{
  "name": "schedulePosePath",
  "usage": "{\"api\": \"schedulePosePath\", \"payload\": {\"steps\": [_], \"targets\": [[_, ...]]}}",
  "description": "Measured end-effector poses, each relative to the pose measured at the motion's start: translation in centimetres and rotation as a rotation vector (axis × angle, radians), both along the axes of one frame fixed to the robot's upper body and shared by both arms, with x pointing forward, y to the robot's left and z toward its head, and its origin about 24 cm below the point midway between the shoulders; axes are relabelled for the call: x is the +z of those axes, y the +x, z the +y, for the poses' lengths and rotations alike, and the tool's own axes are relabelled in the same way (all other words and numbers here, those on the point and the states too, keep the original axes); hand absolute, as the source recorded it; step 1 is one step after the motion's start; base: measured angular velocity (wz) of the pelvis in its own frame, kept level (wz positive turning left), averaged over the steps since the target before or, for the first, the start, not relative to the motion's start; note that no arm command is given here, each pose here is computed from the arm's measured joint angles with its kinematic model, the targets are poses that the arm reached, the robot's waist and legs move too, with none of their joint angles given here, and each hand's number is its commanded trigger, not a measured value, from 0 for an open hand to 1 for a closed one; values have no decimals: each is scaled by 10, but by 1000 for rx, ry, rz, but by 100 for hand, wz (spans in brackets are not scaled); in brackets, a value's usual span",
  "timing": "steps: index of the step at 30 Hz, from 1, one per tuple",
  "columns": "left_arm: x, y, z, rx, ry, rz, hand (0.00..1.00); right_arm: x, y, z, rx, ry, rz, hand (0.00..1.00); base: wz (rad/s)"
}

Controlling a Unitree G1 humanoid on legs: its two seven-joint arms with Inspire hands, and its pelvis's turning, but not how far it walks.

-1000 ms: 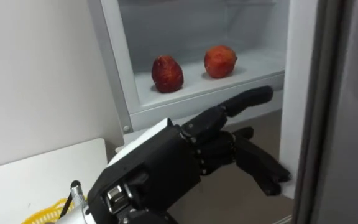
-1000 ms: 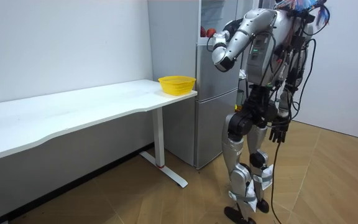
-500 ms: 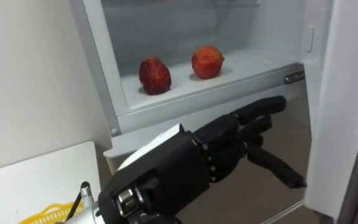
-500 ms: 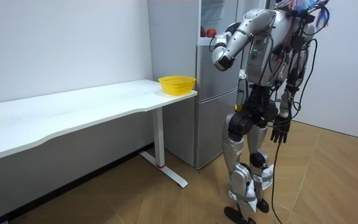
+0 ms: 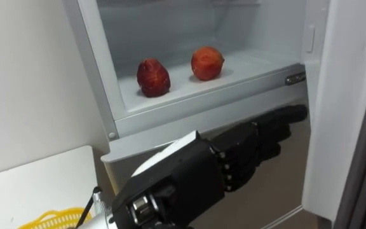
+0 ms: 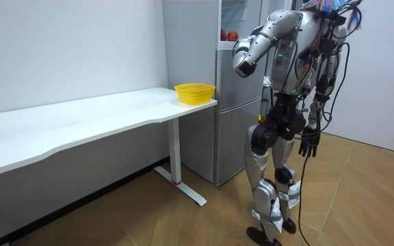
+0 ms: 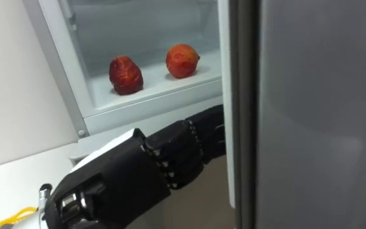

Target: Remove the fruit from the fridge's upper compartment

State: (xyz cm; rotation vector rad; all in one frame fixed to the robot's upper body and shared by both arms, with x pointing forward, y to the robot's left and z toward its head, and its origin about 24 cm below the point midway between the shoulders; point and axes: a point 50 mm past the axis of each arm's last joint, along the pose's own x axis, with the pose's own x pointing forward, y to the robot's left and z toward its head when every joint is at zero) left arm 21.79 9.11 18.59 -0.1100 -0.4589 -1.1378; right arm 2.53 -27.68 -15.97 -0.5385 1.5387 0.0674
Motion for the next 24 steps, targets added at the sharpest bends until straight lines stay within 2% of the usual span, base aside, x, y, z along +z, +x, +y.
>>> {"api": "schedulePosePath", "payload": {"steps": [5, 9, 16, 24], "targets": [[7, -2, -15, -70, -23, -25, 0, 0, 3, 1, 17, 1, -3, 0, -4], [9, -2, -17, -77, -36, -33, 0, 0, 3, 1, 17, 0, -5, 0, -5], [15, -1, -41, -149, -94, -7, 0, 0, 9, 1, 20, -3, -6, 0, -4], [20, -2, -57, -201, -102, -11, 0, 1, 16, 1, 48, -15, -24, 0, 0]]}}
